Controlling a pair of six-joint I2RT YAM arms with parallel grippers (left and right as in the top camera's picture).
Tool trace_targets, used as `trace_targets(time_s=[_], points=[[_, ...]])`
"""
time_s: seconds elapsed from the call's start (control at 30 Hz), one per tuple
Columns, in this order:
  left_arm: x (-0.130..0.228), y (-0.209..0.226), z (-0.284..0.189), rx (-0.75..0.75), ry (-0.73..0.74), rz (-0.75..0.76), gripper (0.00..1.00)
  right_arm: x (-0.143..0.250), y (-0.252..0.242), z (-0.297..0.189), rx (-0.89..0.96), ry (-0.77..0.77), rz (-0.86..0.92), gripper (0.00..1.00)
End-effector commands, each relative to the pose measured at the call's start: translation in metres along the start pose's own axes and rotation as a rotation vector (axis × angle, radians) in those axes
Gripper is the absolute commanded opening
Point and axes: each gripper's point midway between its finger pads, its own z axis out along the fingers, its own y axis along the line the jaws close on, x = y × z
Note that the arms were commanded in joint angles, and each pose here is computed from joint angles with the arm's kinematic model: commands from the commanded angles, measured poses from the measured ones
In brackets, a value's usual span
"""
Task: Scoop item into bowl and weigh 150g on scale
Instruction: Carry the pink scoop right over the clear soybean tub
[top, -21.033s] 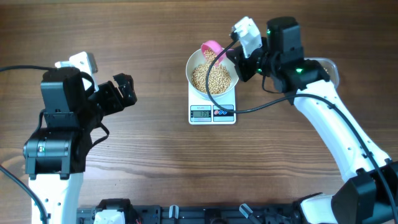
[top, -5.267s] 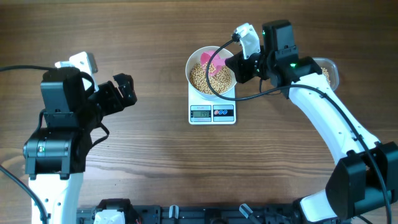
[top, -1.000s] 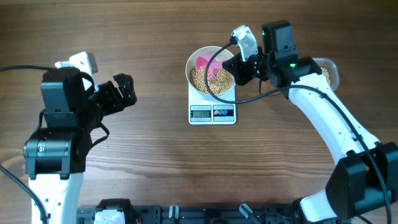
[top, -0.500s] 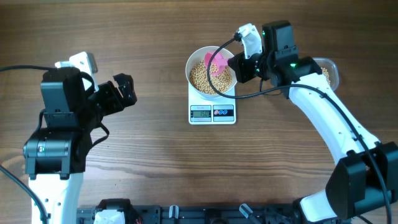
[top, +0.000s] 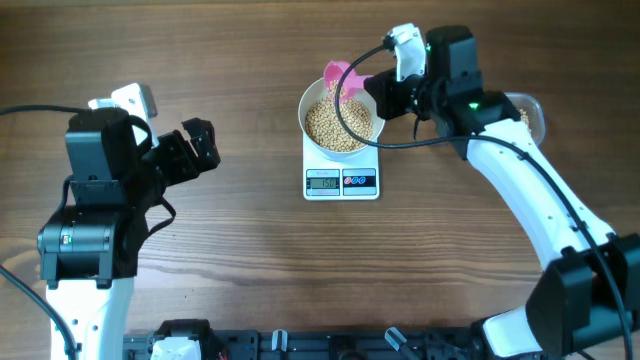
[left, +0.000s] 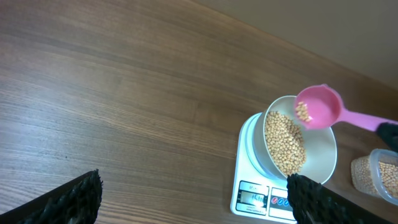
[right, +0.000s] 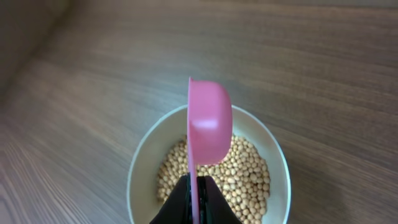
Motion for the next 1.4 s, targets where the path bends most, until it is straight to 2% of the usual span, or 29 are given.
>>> trace_targets(time_s=[0.0, 0.13, 0.2, 0.4, 0.6, 0.67, 0.9, 1.17, 1.37], points=[[-0.007, 0.001, -0.003, -0.007, -0.019, 0.011, 1.00, -0.037, -0.006, -0.048, 0.011, -0.137, 0.092, 0.04], [-0.007, 0.001, -0.003, -0.008, -0.019, 0.011, 1.00, -0.059, -0.047, -0.108, 0.112, -0.253, 0.159, 0.05], [-0.007, 0.001, -0.003, -0.007, -0.020, 0.011, 1.00, -0.053, -0.069, -0.129, 0.169, -0.256, 0.209, 0.04], [-0.007, 0.001, -0.003, -0.007, -0.019, 0.011, 1.00, 0.002, -0.129, -0.176, 0.329, -0.146, 0.447, 0.04], [-0.007, 0.001, -0.003, -0.007, -0.019, 0.011, 1.00, 0.033, -0.146, -0.190, 0.381, -0.073, 0.565, 0.04], [-0.007, 0.001, -0.003, -0.007, -0.019, 0.011, 1.00, 0.037, -0.148, -0.191, 0.399, -0.064, 0.568, 0.04], [-0.007, 0.001, -0.003, -0.007, -0.019, 0.011, 1.00, 0.059, -0.184, -0.208, 0.652, -0.003, 0.554, 0.04], [-0.007, 0.001, -0.003, -0.007, -0.019, 0.011, 1.00, 0.078, -0.199, -0.171, 0.615, 0.167, 0.391, 0.04], [-0.007, 0.001, -0.003, -0.007, -0.019, 0.011, 1.00, 0.058, -0.208, -0.170, 0.710, 0.118, 0.294, 0.04]])
